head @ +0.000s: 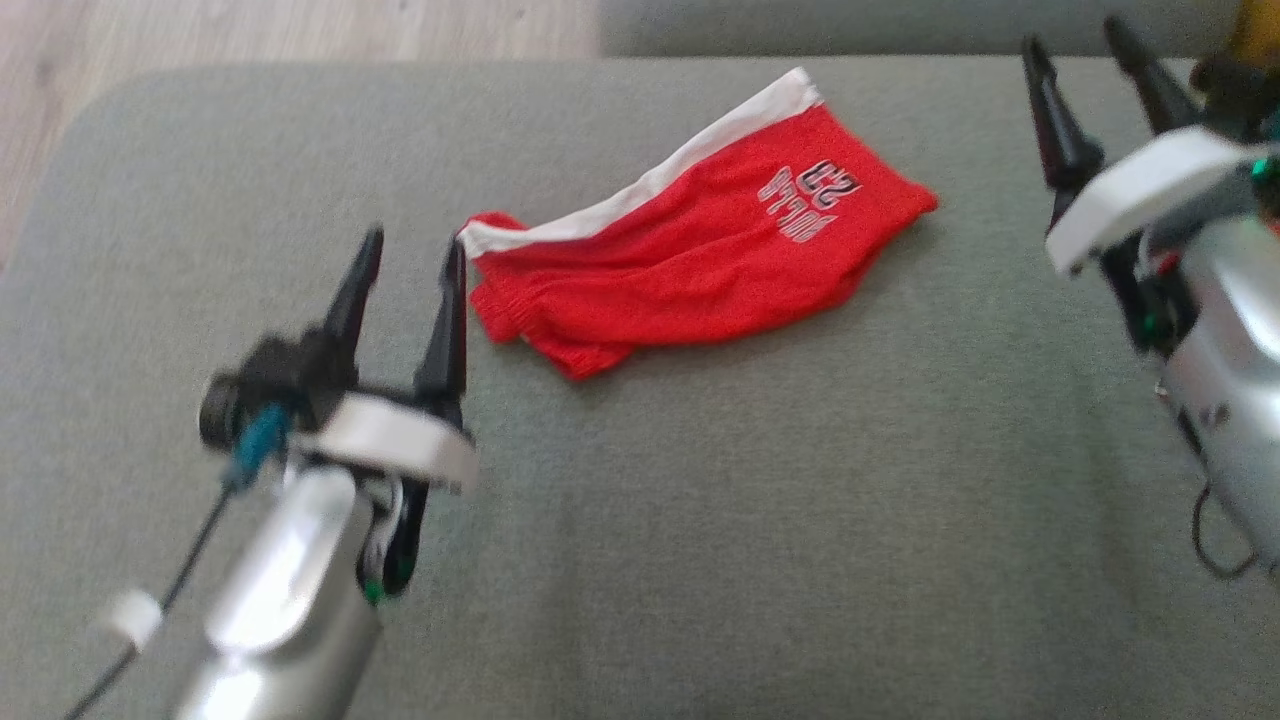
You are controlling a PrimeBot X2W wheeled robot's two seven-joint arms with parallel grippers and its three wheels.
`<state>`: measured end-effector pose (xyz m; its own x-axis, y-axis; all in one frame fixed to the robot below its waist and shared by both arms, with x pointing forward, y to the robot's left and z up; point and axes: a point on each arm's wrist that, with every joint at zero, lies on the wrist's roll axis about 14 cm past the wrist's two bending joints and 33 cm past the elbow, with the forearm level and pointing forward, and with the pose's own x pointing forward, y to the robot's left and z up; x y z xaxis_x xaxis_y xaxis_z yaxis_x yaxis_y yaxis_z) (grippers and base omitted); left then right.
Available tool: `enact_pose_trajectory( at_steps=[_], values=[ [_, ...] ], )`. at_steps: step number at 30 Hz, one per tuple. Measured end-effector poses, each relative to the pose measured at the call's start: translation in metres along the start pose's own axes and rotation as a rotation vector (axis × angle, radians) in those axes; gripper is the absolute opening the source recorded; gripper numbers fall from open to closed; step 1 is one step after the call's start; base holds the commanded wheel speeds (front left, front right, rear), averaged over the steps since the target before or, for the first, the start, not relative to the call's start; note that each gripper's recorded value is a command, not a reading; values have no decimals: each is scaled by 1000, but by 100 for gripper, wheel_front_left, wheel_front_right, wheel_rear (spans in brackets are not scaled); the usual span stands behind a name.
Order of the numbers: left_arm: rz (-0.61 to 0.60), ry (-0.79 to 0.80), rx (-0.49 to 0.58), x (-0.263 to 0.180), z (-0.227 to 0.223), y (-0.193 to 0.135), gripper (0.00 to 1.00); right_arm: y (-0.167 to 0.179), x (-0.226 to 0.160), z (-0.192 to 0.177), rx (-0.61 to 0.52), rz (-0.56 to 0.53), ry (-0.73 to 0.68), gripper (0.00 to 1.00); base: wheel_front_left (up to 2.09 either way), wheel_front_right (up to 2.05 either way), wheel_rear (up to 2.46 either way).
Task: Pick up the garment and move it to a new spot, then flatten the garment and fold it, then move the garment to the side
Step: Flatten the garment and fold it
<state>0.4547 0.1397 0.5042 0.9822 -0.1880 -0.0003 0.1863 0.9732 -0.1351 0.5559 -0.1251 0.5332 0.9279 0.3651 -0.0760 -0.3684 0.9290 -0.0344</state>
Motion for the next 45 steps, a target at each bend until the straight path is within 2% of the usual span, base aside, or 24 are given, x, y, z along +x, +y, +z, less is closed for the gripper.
enact_pose_trajectory(
  at_steps=[6, 13, 21, 27, 34, 39, 45],
  values=[
    [-39, 24, 7, -33, -16, -21, 100, -8, -49, -14, 39, -64, -19, 100, 0, 0, 0],
    [-79, 36, 37, -62, -26, -40, 100, 12, -112, -58, 136, -144, 4, 100, 0, 0, 0],
    [-100, 34, 28, -78, -33, -56, 100, 23, -150, -78, 179, -231, -1, 100, 0, 0, 0],
    [-89, 47, -6, -79, -39, -60, 100, 34, -156, -84, 180, -239, 3, 100, 0, 0, 0],
    [-58, 38, -18, -78, -38, -50, 100, 33, -153, -82, 189, -243, -10, 100, 0, 0, 0],
    [-61, 44, -5, -73, -41, -48, 100, 35, -139, -89, 331, -248, -7, 100, 0, 0, 0],
    [-31, 61, -16, -70, -46, -37, 100, 45, -93, -85, 475, -196, 17, 100, 0, 0, 0]
  ],
)
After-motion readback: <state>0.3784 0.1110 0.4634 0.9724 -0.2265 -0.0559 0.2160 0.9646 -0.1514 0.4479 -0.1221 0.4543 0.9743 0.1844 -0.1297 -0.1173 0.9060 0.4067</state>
